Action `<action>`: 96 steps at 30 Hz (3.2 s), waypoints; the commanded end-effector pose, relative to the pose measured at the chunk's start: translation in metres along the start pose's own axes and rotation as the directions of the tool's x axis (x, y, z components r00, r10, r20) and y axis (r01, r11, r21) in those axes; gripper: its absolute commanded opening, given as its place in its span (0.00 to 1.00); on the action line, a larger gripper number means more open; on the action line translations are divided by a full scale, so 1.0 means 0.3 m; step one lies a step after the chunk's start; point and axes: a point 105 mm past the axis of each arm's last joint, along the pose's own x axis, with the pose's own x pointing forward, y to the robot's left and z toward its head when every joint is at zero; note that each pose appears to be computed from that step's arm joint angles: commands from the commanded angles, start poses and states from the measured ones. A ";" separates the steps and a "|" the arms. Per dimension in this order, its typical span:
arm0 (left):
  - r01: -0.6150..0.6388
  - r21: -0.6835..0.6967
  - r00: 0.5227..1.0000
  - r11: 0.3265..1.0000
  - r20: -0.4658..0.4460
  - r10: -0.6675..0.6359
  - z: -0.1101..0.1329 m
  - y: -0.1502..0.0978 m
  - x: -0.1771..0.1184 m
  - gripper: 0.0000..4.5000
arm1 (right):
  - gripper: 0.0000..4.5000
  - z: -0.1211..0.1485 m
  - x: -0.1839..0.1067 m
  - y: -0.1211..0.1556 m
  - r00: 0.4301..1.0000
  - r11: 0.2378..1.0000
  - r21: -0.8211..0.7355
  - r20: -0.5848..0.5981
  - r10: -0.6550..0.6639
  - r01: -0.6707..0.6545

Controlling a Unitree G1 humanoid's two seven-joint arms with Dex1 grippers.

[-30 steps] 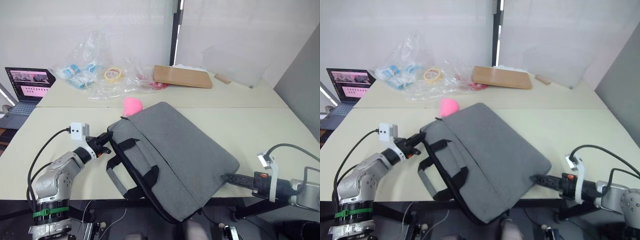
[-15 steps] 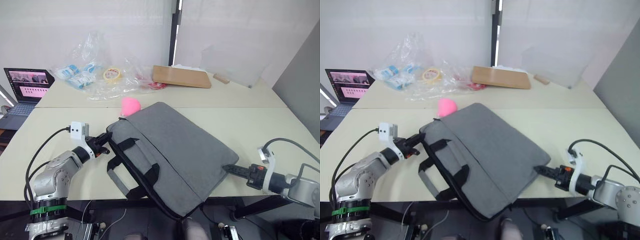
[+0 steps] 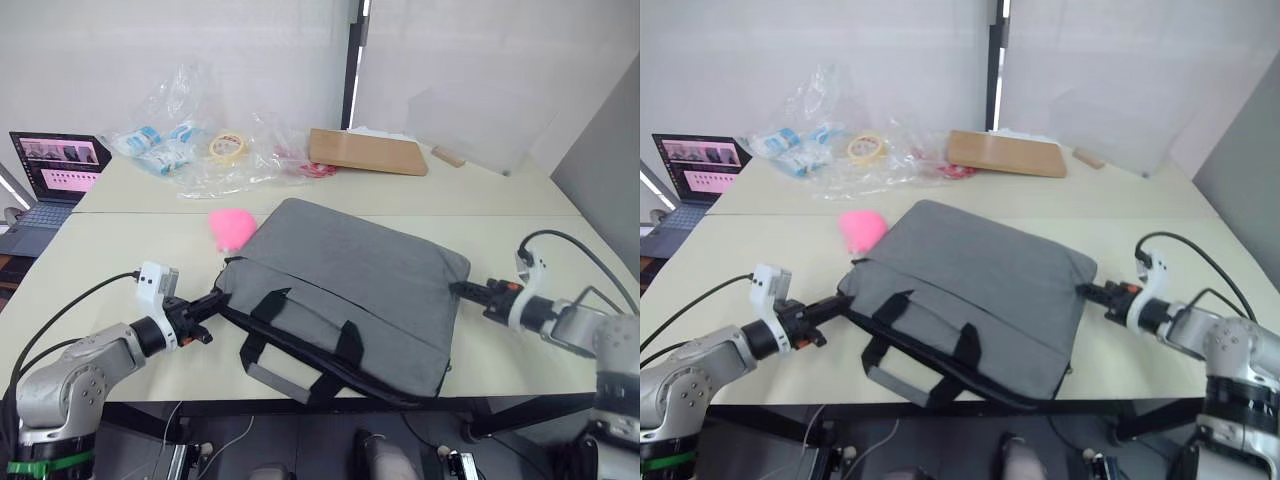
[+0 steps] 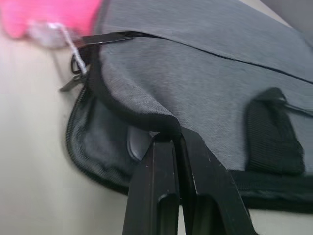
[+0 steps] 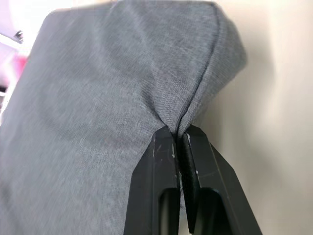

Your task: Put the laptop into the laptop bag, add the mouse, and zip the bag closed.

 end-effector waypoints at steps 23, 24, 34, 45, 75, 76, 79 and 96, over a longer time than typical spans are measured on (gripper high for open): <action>0.060 0.056 0.998 0.997 0.005 -0.061 0.142 0.160 -0.059 0.99 | 1.00 -0.071 -0.281 0.063 0.918 0.957 -0.043 -0.297 0.261 -0.286; 0.068 0.057 0.998 0.996 0.000 -0.068 0.144 0.164 -0.045 0.99 | 1.00 -0.094 -0.290 0.069 0.908 0.954 -0.023 -0.316 0.276 -0.298; 0.136 -0.003 0.988 0.991 -0.072 -0.136 0.125 0.184 0.056 0.99 | 1.00 -0.245 -0.265 0.109 0.869 0.939 0.067 -0.362 0.338 -0.337; 0.169 0.028 0.977 0.985 -0.138 -0.163 0.099 0.185 0.079 0.73 | 0.82 -0.284 -0.213 0.143 0.876 0.925 0.125 -0.296 0.381 -0.360; 0.185 -0.019 0.979 0.983 -0.089 -0.186 0.028 0.003 0.051 0.00 | 0.01 -0.083 -0.153 0.087 0.945 0.964 -0.018 -0.206 0.255 -0.265; 0.188 -0.022 0.977 0.982 -0.094 -0.189 0.021 -0.001 0.048 0.00 | 0.01 -0.082 -0.151 0.081 0.948 0.966 -0.022 -0.201 0.248 -0.257; 0.199 -0.023 0.973 0.980 -0.111 -0.201 0.008 -0.014 0.036 0.00 | 0.01 -0.057 -0.142 0.064 0.960 0.972 -0.024 -0.161 0.227 -0.234; 0.167 -0.004 0.978 0.986 -0.128 -0.166 0.008 0.002 0.011 0.00 | 0.01 -0.047 -0.116 0.065 0.964 0.972 -0.031 -0.147 0.224 -0.231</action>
